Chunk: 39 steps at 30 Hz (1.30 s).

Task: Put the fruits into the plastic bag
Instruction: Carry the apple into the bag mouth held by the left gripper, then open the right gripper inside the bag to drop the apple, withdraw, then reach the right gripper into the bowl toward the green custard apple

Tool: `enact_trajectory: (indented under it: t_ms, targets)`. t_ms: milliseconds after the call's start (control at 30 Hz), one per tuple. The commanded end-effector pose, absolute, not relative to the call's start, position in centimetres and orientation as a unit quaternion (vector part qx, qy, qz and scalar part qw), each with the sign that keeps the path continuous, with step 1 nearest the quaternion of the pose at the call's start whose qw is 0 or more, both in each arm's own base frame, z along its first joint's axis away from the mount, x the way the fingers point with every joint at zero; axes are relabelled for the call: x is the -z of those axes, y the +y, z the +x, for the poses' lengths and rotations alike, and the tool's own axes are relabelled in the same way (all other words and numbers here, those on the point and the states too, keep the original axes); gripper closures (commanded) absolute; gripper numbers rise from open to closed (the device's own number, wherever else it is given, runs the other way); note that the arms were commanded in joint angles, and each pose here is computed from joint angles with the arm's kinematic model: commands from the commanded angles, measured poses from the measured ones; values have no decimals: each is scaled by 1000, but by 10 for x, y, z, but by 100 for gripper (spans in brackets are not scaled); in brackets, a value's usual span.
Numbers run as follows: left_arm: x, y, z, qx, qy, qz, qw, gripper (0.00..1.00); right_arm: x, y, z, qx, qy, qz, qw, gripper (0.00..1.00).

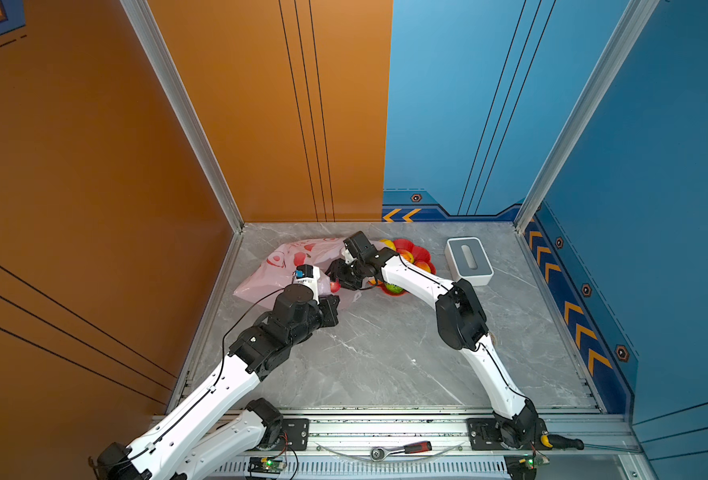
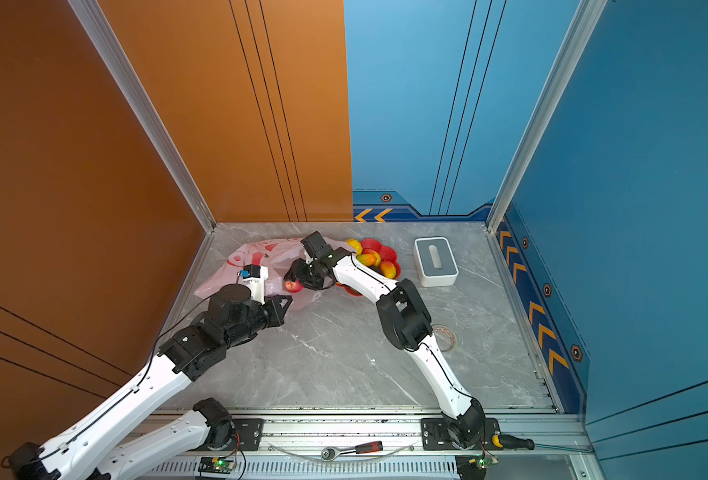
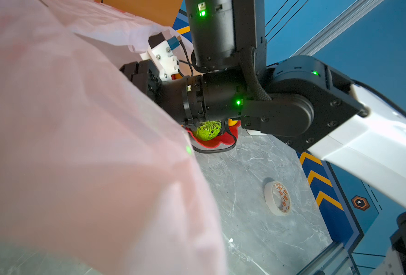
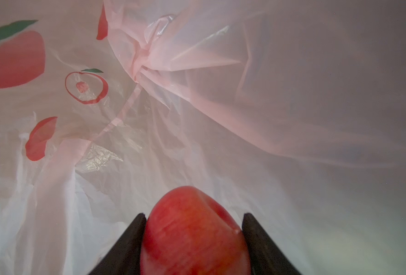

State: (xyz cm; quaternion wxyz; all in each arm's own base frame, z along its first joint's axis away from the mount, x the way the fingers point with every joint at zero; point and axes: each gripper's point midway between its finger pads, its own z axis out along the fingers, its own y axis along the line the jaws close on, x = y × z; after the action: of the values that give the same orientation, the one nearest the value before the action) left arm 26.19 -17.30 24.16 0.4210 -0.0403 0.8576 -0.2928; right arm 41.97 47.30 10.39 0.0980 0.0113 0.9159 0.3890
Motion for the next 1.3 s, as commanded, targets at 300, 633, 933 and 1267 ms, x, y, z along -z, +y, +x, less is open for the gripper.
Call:
enact_trajectory:
  t_ms: [300, 633, 933, 1267]
  targets:
    - [-235, -174, 260, 306, 855, -44, 417, 100, -140, 488, 423, -424, 897, 4, 126, 24]
    - [-224, -165, 261, 298, 860, -55, 411, 100, -211, 461, 393, -426, 885, -43, 181, 24]
    - [-217, -163, 263, 299, 860, -66, 409, 100, -287, 399, 359, -439, 864, -79, 235, 23]
    - [-221, -160, 260, 302, 858, -63, 410, 100, -279, 258, 357, -349, 894, -22, 281, 14]
